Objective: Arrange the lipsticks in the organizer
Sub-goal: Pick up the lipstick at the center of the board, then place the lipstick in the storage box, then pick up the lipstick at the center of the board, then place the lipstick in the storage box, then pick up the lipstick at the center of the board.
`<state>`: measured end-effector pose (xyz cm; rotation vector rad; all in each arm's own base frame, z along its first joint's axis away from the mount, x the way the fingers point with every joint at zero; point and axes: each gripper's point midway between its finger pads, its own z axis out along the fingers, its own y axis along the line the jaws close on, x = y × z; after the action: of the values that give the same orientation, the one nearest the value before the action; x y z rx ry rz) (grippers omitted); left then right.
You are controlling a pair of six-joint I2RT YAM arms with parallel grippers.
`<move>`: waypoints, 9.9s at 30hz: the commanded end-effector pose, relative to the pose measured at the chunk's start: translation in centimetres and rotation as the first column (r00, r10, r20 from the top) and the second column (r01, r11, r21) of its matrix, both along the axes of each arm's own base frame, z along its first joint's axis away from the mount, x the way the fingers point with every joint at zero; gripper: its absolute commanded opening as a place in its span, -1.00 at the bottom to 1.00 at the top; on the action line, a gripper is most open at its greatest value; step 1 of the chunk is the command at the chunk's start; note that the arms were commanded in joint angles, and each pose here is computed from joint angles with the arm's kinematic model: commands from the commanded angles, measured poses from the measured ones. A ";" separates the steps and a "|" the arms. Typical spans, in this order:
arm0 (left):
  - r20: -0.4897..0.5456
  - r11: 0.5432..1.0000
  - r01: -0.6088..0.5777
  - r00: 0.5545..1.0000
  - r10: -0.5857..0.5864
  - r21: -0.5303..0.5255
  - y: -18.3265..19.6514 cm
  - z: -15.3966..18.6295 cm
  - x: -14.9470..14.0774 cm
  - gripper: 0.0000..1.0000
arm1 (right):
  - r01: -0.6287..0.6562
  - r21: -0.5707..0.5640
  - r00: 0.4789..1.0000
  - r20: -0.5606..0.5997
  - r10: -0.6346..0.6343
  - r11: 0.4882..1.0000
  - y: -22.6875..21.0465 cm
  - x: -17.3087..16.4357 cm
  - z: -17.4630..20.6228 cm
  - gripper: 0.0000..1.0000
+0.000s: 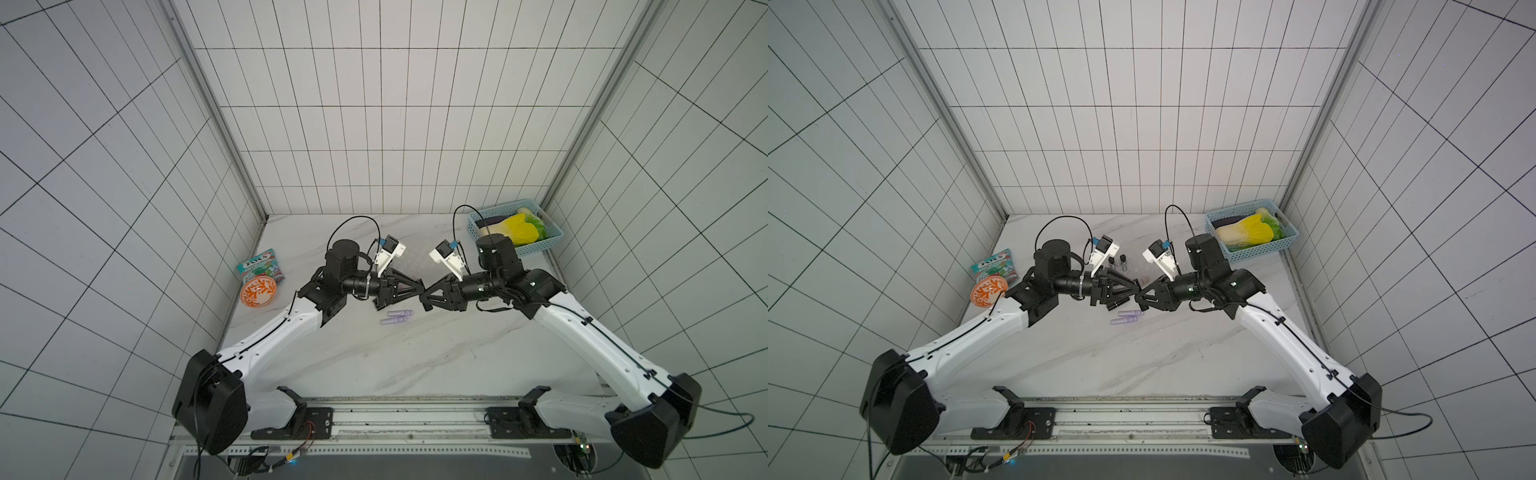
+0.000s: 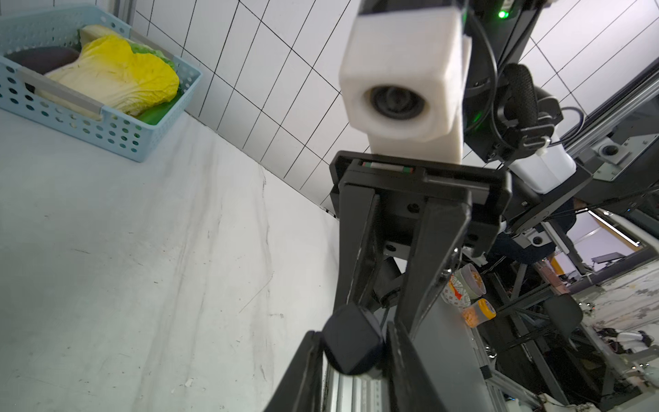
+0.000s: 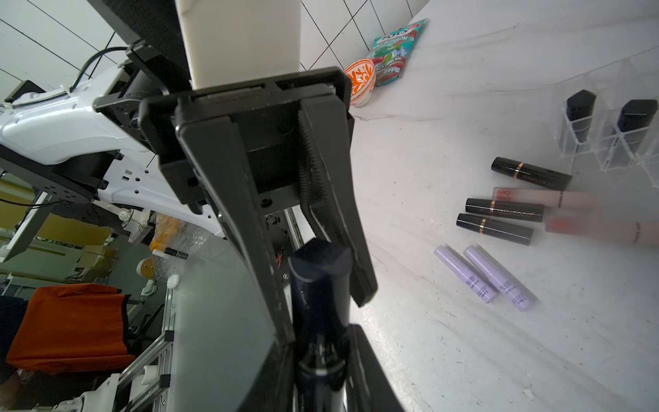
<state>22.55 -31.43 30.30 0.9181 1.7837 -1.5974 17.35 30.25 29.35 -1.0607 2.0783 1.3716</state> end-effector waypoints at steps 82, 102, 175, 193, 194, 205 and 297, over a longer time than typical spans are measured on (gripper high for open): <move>0.462 0.551 -0.799 0.593 0.659 0.240 2.4 -12.2 24.8 0.56 | 0.533 -0.092 0.815 0.324 -0.481 0.841 -7.2 7.0 -4.5 0.84; 0.028 0.269 -0.959 0.272 0.962 0.085 21.6 -7.6 12.8 0.55 | 0.151 -0.558 0.985 0.152 -0.079 0.816 -0.1 5.1 -15.5 0.35; 0.042 0.984 -0.147 0.987 0.152 -0.103 6.5 2.3 2.7 0.44 | 0.172 -0.119 0.958 0.250 -0.138 0.978 1.6 2.0 -1.3 -0.59; 0.072 0.989 -0.137 0.988 0.140 -0.048 2.8 1.7 2.5 -0.22 | 0.083 -0.054 0.977 0.199 -0.070 0.995 2.3 0.3 0.0 -0.59; 0.075 0.989 -0.142 0.986 0.146 -0.049 2.8 1.8 2.5 -0.37 | 0.082 -0.056 0.978 0.197 -0.069 0.995 2.3 0.3 -0.1 -0.59; 0.116 0.944 -0.318 0.944 0.308 0.088 2.8 -0.4 5.9 -0.83 | 0.257 -0.082 0.931 0.290 -0.223 0.963 -0.3 2.6 0.1 0.71; -0.077 0.438 -0.879 0.431 0.899 0.189 15.4 -9.7 12.7 0.32 | 0.138 -0.651 0.987 0.153 -0.049 0.747 3.1 7.6 -21.1 0.49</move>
<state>35.28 -16.10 19.95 -0.2205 1.9872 -0.7876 23.79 33.07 8.08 -1.1768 2.5894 0.5841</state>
